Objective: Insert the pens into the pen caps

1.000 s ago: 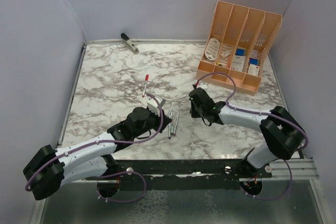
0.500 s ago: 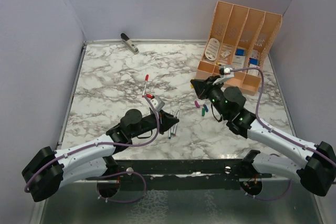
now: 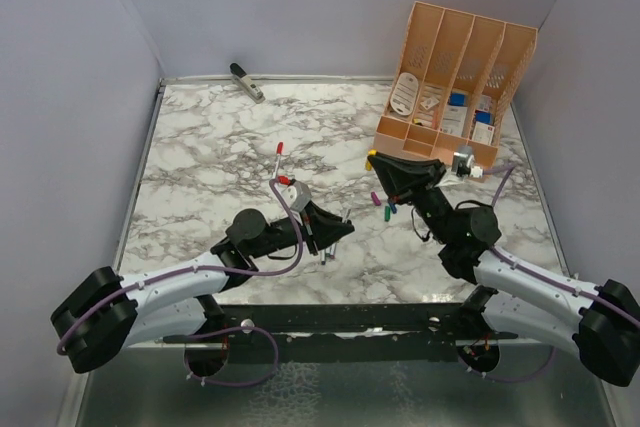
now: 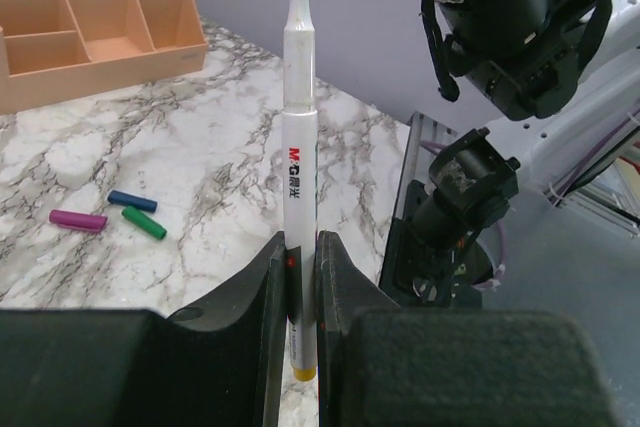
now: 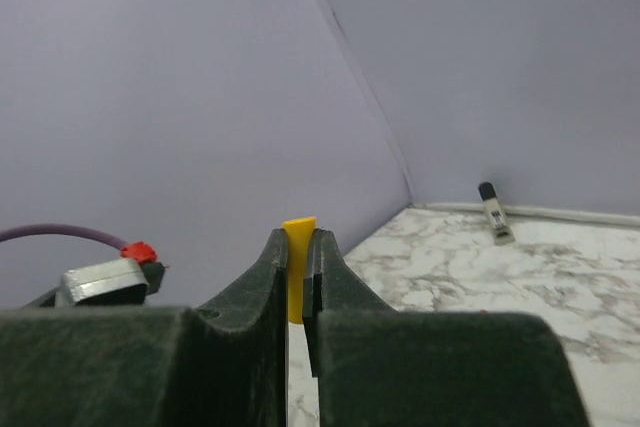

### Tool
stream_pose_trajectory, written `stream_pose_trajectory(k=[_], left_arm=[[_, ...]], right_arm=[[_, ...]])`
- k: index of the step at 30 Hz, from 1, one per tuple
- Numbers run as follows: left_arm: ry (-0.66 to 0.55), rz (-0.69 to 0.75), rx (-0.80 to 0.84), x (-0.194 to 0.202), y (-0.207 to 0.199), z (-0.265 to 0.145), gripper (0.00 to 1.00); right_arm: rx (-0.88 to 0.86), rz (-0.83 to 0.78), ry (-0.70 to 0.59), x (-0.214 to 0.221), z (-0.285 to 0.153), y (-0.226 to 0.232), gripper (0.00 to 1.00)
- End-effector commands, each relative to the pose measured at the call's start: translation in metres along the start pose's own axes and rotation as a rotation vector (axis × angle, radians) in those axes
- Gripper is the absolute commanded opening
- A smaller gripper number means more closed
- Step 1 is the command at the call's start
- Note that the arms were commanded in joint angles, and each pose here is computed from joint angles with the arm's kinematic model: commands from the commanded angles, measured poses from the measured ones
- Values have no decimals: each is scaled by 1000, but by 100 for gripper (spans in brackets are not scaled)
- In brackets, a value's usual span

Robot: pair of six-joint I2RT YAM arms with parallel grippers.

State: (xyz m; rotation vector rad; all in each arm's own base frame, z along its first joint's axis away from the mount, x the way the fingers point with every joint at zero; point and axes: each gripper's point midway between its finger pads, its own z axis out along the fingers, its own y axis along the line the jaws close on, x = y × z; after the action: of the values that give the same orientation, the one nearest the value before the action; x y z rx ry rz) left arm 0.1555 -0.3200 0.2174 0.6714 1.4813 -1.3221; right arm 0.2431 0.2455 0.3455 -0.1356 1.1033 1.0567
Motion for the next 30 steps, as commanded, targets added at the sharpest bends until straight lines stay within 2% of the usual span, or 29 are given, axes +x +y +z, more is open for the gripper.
stream_pose_trajectory(k=[1,12,30], left_arm=[[-78,-5,94,-23,-19,5,0],[-112,-38,146,-33,-28,12,0],[-120,-51,179,-40,-36,13,0]], right_arm=[[-218,45,-150,-37,-9,44,1],[-326,97,-127,-30,-17,62,1],[-296,111,-18,-3,-18,54,1]])
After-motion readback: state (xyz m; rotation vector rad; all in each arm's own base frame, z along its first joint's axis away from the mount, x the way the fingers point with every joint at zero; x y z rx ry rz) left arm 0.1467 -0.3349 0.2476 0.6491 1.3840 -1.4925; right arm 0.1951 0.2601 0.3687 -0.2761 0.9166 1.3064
